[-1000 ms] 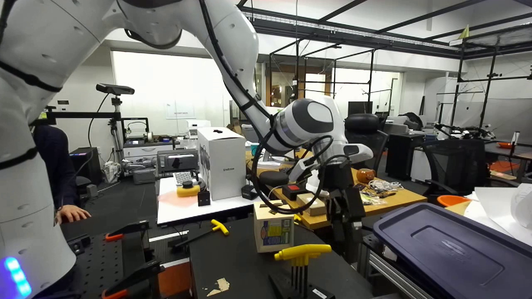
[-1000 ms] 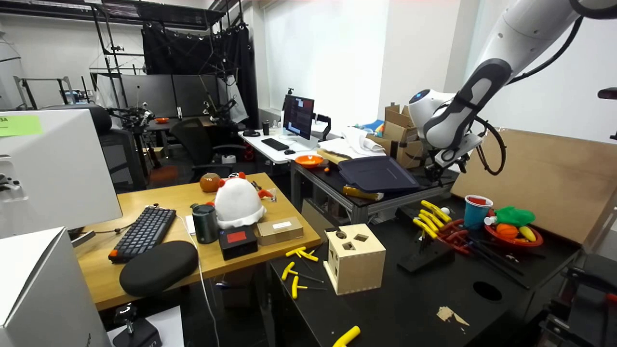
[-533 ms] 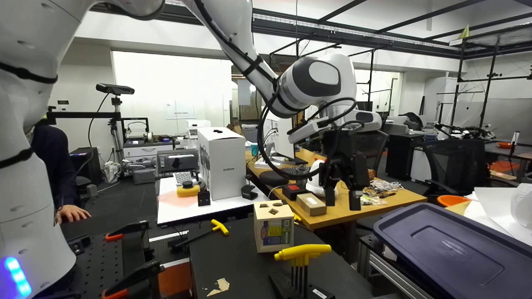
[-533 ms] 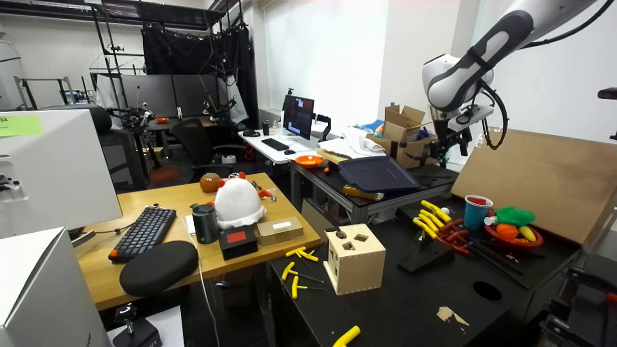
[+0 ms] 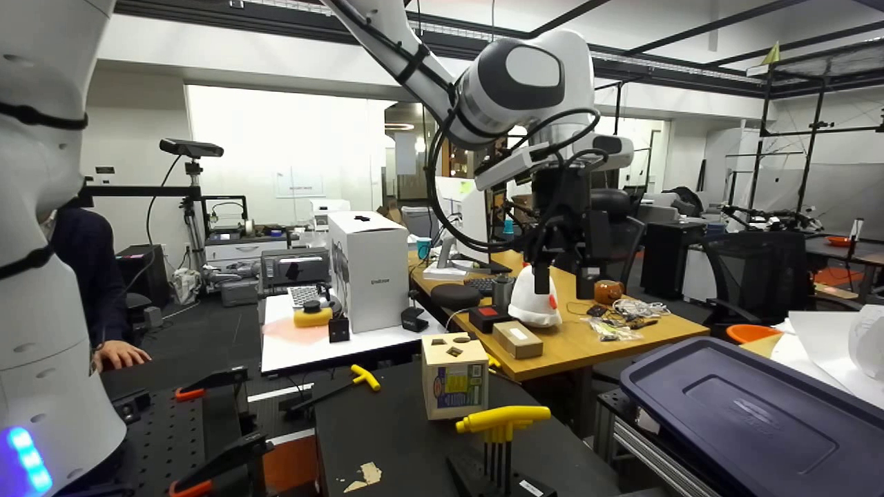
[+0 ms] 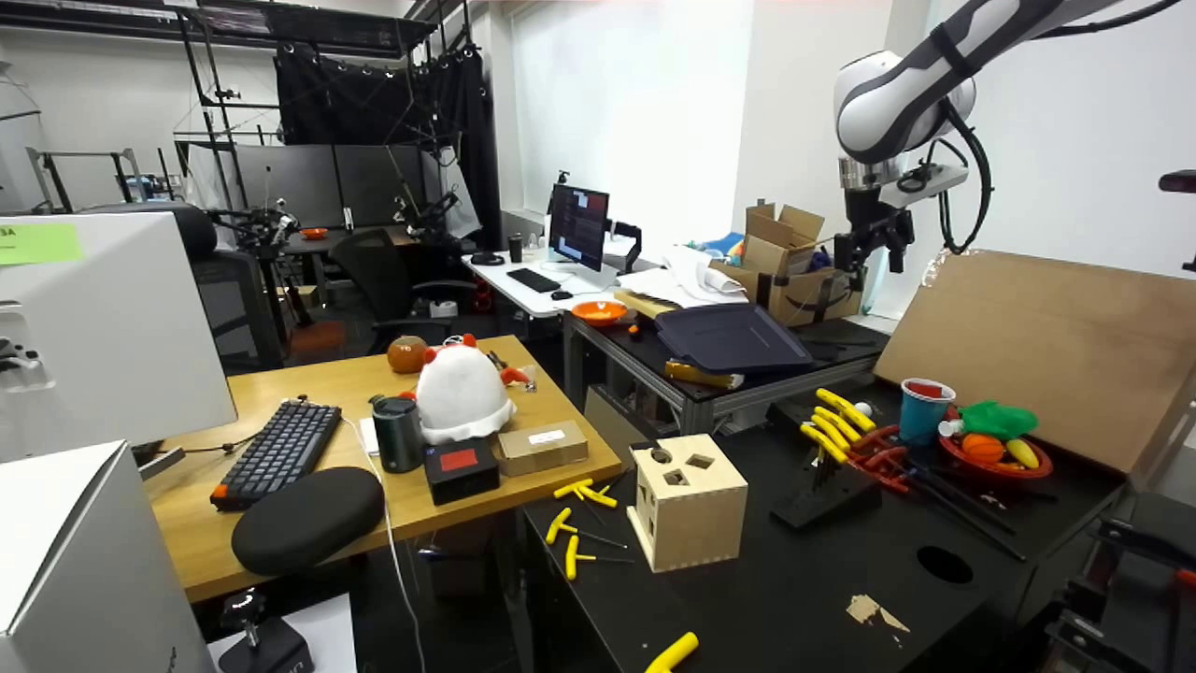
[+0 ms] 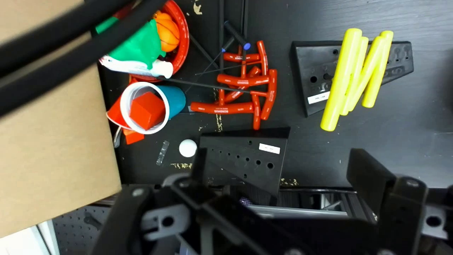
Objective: Pick up the yellow object tool and put it among the other yellow tools
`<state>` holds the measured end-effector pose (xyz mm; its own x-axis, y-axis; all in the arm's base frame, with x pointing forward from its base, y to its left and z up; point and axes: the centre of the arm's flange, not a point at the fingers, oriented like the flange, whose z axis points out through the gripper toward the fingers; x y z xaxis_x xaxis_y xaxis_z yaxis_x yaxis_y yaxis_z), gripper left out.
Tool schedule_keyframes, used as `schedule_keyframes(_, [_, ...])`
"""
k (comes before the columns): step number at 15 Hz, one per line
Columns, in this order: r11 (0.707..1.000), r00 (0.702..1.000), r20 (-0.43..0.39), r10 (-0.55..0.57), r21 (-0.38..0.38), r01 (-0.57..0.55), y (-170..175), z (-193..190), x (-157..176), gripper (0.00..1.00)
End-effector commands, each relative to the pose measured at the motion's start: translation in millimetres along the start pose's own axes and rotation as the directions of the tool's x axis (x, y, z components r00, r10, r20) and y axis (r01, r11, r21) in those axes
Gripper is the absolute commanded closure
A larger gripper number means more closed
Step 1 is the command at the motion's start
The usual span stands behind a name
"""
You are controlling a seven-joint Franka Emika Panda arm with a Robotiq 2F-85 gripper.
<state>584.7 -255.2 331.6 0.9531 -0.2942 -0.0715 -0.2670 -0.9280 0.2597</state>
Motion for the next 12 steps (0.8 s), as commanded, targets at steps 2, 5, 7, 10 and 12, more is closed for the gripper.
schedule_keyframes(2, [0.998,0.999,-0.038,-0.014,0.067,0.017,4,-34,-13,0.00])
schedule_keyframes(5, [0.993,0.997,-0.073,-0.005,0.119,0.014,7,-51,-13,0.00])
schedule_keyframes(7, [0.988,0.996,-0.088,0.003,0.156,0.010,10,-62,-12,0.00])
schedule_keyframes(10, [0.978,0.993,-0.114,0.015,0.207,0.009,13,-75,-13,0.00])
schedule_keyframes(12, [0.972,0.992,-0.126,0.017,0.235,0.013,13,-82,-12,0.00])
